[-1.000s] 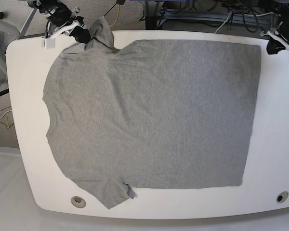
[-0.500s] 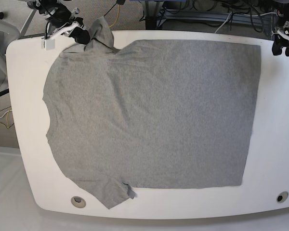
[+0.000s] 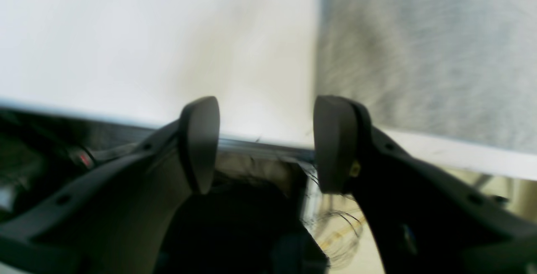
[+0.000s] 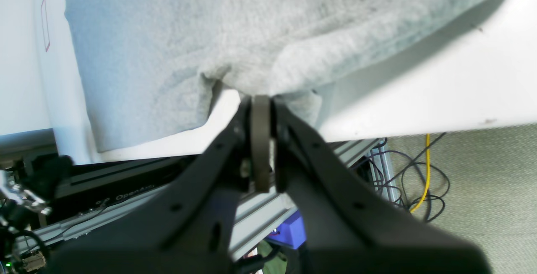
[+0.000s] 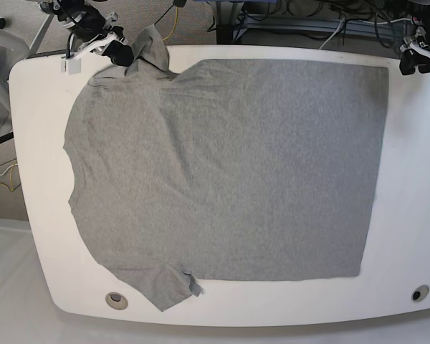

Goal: Fold the T-shirt properly
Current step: 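Release and reposition the left gripper on the shirt corner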

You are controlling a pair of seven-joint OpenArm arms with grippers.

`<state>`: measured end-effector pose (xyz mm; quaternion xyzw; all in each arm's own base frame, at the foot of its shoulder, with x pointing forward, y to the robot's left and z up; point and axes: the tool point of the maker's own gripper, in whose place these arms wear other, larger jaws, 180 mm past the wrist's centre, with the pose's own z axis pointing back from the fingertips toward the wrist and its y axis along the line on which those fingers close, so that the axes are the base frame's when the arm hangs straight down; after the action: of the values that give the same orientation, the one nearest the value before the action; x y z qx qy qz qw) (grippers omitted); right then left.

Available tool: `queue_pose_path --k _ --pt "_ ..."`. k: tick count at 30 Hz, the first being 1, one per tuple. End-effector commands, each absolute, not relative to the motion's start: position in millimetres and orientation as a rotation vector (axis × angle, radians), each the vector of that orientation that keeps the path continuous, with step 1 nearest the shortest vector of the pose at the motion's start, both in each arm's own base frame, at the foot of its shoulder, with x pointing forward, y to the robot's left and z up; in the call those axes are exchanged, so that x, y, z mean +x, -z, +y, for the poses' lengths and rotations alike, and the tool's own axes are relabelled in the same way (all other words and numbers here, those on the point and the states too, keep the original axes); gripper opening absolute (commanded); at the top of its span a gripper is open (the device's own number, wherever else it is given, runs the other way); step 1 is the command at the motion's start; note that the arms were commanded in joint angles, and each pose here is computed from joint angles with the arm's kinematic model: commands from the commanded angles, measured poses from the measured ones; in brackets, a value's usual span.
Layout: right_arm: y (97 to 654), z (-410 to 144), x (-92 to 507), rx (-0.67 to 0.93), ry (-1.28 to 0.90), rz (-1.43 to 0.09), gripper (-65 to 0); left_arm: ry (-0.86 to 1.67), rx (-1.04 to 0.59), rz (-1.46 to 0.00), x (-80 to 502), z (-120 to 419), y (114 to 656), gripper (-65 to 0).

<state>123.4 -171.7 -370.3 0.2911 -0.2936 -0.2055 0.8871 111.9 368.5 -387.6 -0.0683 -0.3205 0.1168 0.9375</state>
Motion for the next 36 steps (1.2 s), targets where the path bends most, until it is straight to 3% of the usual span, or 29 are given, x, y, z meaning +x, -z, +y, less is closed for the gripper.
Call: queue_pose_path --k 1,19,36 --pt "363 -173 126 0.613 0.415 -0.634 -64.6 -0.279 -0.152 -0.668 115 377 392 -31.9" --pt "363 -175 125 0.606 0.403 -0.629 -64.6 -0.276 -0.186 -0.675 127 370 398 -31.9" --pt "363 -176 125 0.605 0.401 -0.629 -64.6 -0.169 -0.140 -0.772 141 348 360 -31.9"
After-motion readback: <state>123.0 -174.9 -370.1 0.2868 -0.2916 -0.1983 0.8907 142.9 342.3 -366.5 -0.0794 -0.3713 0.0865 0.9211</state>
